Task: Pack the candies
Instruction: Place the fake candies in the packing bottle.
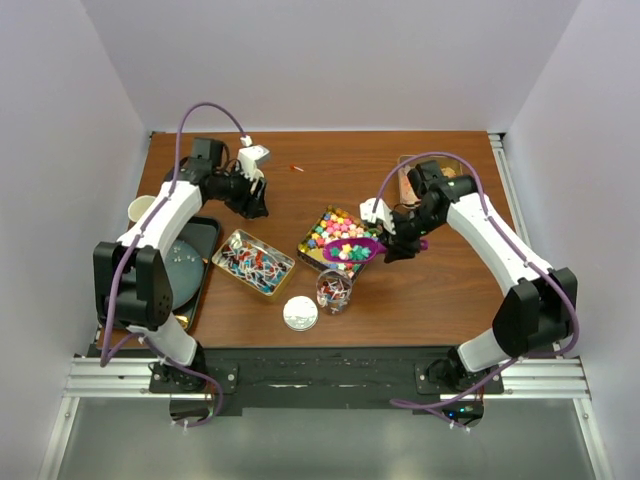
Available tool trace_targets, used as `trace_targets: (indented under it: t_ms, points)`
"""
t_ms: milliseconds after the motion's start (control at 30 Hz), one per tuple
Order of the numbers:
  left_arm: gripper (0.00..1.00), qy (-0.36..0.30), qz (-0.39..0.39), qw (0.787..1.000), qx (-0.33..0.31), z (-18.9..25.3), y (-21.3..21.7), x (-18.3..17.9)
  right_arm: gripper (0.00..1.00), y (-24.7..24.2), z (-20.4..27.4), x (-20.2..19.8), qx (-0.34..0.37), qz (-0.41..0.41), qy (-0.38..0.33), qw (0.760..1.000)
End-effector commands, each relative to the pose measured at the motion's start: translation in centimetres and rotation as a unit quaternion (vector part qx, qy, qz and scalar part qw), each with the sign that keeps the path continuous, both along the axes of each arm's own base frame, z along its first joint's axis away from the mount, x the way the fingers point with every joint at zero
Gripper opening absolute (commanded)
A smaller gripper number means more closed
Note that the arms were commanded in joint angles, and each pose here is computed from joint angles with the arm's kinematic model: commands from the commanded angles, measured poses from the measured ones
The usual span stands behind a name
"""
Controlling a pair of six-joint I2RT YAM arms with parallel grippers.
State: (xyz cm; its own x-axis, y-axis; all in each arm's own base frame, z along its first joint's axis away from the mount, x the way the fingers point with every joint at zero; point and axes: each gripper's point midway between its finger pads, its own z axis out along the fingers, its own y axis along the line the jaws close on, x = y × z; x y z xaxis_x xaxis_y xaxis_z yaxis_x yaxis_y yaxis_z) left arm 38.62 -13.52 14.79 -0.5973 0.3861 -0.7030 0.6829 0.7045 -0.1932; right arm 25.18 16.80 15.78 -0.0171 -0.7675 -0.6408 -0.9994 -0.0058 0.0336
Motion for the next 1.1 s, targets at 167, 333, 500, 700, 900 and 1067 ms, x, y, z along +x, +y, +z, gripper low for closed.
trace_targets:
  t_ms: [167,333,500,700,900,1067]
  points:
    - [0.59,-0.055,0.042,0.998,-0.012,3.6,0.7,-0.4,0.00,-3.7,3.6,-1.6,-0.115,0.076,-0.059,0.989]
    - [0.60,-0.077,0.046,0.996,-0.019,4.8,0.9,-0.6,0.00,-5.2,3.2,-2.0,-0.180,0.105,-0.065,0.976]
    - [0.60,-0.090,0.046,0.995,-0.022,5.7,1.2,-1.3,0.00,-5.2,3.2,-1.8,-0.211,0.120,-0.093,0.965]
    - [0.60,-0.088,0.046,0.995,-0.034,5.6,1.2,-2.6,0.00,-4.4,2.8,-1.7,-0.235,0.123,-0.097,0.959]
    - [0.60,-0.085,0.049,0.994,-0.047,5.5,0.9,-3.2,0.00,-3.9,3.0,-1.5,-0.284,0.129,-0.122,0.942]
    - [0.60,-0.090,0.053,0.993,-0.061,6.5,0.6,-2.7,0.00,-3.3,3.8,-1.8,-0.306,0.129,-0.138,0.933]
